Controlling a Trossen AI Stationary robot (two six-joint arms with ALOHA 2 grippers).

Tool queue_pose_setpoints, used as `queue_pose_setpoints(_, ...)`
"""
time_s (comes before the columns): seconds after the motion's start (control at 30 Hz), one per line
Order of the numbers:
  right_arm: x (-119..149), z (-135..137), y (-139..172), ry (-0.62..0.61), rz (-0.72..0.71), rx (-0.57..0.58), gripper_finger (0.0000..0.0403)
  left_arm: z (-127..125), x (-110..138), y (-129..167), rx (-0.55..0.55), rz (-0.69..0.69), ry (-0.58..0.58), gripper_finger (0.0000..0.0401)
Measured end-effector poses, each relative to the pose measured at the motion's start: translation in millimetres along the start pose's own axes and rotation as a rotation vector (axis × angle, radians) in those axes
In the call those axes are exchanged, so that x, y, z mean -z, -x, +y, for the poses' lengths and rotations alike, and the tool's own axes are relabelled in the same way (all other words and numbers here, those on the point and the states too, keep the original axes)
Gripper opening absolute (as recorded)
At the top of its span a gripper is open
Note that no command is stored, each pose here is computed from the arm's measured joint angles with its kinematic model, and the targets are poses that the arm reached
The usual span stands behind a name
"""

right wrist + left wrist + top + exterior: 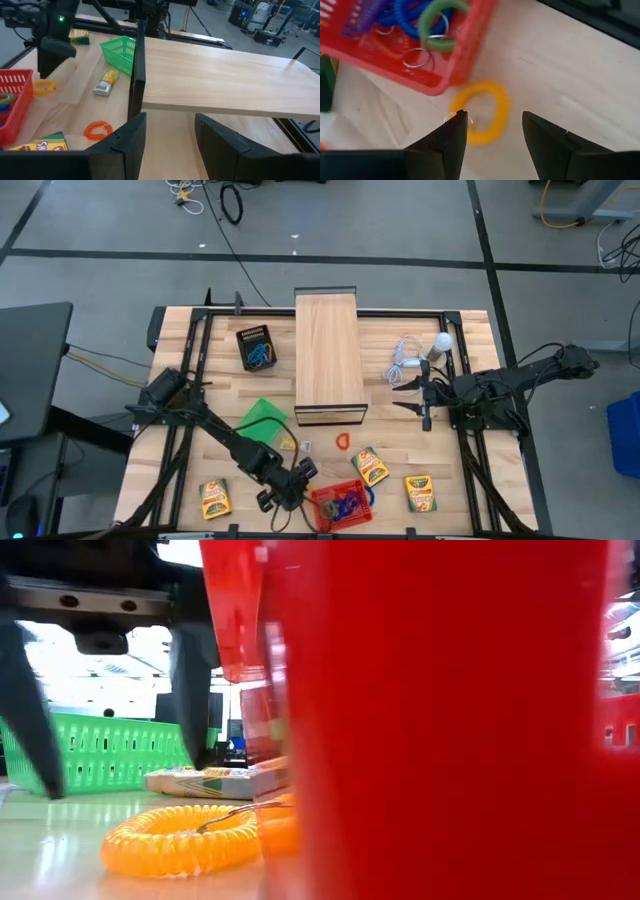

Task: Pick & Place Office Desk Supplies
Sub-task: Put the yellow spring keychain into the red basket

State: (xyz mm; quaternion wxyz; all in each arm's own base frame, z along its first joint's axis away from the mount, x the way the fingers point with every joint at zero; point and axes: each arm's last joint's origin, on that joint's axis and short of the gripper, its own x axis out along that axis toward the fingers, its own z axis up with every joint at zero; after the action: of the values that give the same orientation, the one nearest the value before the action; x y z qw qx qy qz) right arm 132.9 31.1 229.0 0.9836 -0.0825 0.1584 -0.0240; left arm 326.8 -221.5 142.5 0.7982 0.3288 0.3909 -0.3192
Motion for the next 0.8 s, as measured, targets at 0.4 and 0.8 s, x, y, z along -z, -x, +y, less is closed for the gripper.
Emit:
queue_pose_setpoints(0.4,0.7,0.0,0.1,-0.008,0.006,0.001,0.0176,5.3,-4.0,-28.5,0.045,0.094,-0.08,0.0164)
queue_pose_setpoints(0.8,2.2,0.1,0.0,-0.011,0.022,0.0,0.0176,6.0,4.3,-29.7,0.084,0.159,0.003,0.0012)
